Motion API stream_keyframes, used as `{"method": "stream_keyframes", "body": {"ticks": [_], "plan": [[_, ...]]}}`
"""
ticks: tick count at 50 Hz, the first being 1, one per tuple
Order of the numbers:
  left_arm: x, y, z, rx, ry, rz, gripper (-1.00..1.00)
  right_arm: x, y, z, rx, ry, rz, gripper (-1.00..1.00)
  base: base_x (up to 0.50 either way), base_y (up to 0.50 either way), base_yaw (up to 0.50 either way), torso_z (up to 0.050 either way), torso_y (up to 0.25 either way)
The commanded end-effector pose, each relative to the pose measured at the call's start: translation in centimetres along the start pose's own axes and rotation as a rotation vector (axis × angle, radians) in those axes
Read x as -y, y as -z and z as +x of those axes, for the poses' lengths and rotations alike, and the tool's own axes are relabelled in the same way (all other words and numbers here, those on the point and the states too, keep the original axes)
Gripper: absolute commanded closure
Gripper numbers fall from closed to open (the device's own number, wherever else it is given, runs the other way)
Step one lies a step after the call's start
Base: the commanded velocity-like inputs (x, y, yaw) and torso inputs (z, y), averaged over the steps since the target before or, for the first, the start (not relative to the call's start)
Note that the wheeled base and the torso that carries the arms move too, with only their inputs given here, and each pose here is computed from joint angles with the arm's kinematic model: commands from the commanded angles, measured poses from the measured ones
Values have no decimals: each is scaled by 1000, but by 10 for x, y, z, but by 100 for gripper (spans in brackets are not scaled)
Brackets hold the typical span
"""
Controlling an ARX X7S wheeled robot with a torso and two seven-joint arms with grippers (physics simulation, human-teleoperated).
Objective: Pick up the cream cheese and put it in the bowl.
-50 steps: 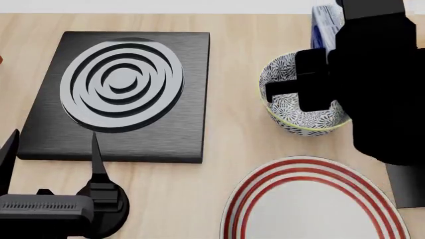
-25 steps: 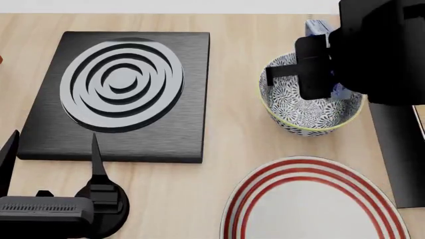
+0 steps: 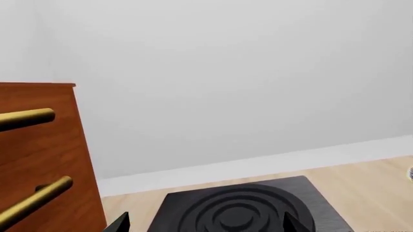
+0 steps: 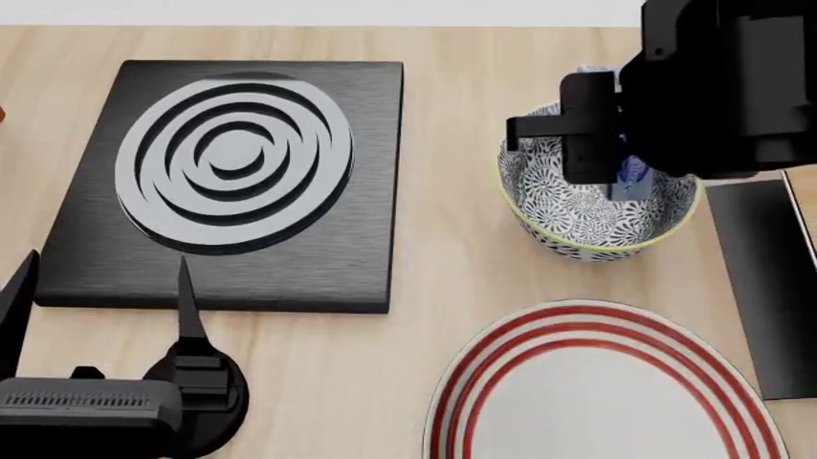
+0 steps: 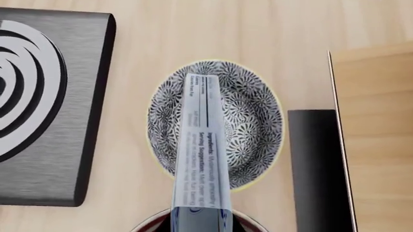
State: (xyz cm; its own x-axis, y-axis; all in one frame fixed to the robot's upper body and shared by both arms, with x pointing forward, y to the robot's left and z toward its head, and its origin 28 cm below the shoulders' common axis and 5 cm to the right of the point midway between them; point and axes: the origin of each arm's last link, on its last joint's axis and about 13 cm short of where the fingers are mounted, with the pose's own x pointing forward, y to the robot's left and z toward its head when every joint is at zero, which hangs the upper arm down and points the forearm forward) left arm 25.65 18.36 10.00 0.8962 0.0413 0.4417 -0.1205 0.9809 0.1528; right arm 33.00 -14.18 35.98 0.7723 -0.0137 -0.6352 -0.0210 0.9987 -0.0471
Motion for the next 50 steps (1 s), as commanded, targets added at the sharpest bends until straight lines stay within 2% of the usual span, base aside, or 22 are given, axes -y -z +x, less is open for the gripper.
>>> {"method": "stream_keyframes", "body": {"ticks": [1, 50], "plan": [[0, 1, 0, -2, 2, 0, -100, 1, -4, 9, -5, 6, 15, 100, 0, 0, 0, 0, 0], [4, 2, -3, 2, 22, 18, -100, -1, -7, 40, -40, 18, 24, 100, 0, 0, 0, 0, 1]]}}
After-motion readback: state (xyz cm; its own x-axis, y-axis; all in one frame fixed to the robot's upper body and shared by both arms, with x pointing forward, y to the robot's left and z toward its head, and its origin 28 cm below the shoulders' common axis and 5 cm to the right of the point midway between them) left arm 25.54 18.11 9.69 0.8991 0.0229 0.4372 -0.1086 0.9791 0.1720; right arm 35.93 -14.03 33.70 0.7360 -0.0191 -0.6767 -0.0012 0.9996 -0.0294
